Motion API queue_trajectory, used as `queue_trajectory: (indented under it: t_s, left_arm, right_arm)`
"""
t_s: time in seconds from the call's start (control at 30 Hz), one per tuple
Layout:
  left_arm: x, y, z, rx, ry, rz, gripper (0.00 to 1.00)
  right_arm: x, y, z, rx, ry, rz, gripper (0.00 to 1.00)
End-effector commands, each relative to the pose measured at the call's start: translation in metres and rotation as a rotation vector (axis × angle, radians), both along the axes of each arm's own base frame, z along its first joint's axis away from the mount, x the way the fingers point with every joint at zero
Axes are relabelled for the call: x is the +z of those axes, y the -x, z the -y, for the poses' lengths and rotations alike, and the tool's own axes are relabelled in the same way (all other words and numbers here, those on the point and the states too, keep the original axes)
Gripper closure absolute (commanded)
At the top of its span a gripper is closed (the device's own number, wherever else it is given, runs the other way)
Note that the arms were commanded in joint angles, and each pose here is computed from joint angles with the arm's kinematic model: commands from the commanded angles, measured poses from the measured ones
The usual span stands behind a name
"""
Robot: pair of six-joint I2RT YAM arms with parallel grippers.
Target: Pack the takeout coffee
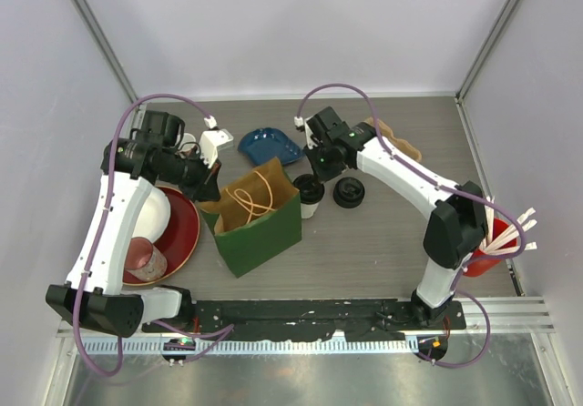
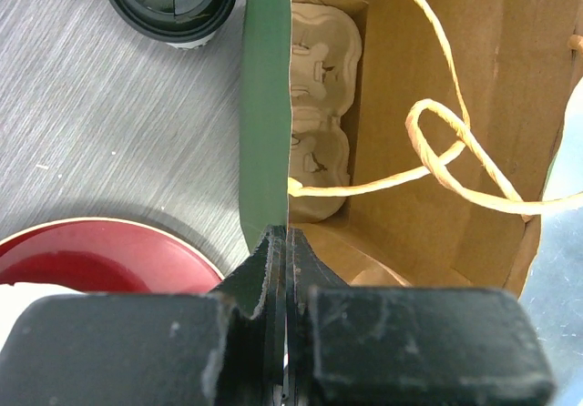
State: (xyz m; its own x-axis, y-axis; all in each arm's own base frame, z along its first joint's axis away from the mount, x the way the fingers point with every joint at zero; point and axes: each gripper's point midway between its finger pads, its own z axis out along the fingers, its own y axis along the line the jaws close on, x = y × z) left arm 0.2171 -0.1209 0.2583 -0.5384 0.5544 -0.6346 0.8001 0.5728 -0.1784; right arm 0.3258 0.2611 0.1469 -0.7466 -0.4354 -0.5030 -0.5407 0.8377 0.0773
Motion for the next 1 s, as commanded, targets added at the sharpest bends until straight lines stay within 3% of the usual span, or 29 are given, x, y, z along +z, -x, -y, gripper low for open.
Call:
queue_trajectory:
  t_s: [0.0,0.33,0.47,0.67,0.87,0.97]
  left_arm:
    - [-0.01,0.062,-0.006,-0.012,-0.016,-0.276,1.0]
    - [-0.005,0.054,0.001,0.0,0.022,-0.283,1.0]
    - [-0.002,0.049,0.008,0.004,0.061,-0.279,1.0]
    - [0.001,0.049,0.015,-0.013,0.093,-0.294,1.0]
    - [0.006,0.052,0.024,-0.043,0.115,-0.299,1.0]
    - [0.005,0.051,0.025,-0.041,0.114,-0.303,1.0]
  right_arm:
    - [0.076,-0.008,0.015,-0.067,-0.035,0.185,0.99]
    - [0.159,0.0,0.054,-0.159,-0.026,0.356,0.99]
    - [0.226,0.018,0.06,-0.15,-0.156,0.468,0.99]
    - [0.289,0.043,0.062,-0.088,-0.302,0.57,0.99]
    - [0.305,0.068,0.034,0.066,-0.399,0.53,0.99]
    - [0.295,0.086,0.006,0.171,-0.363,0.489,0.99]
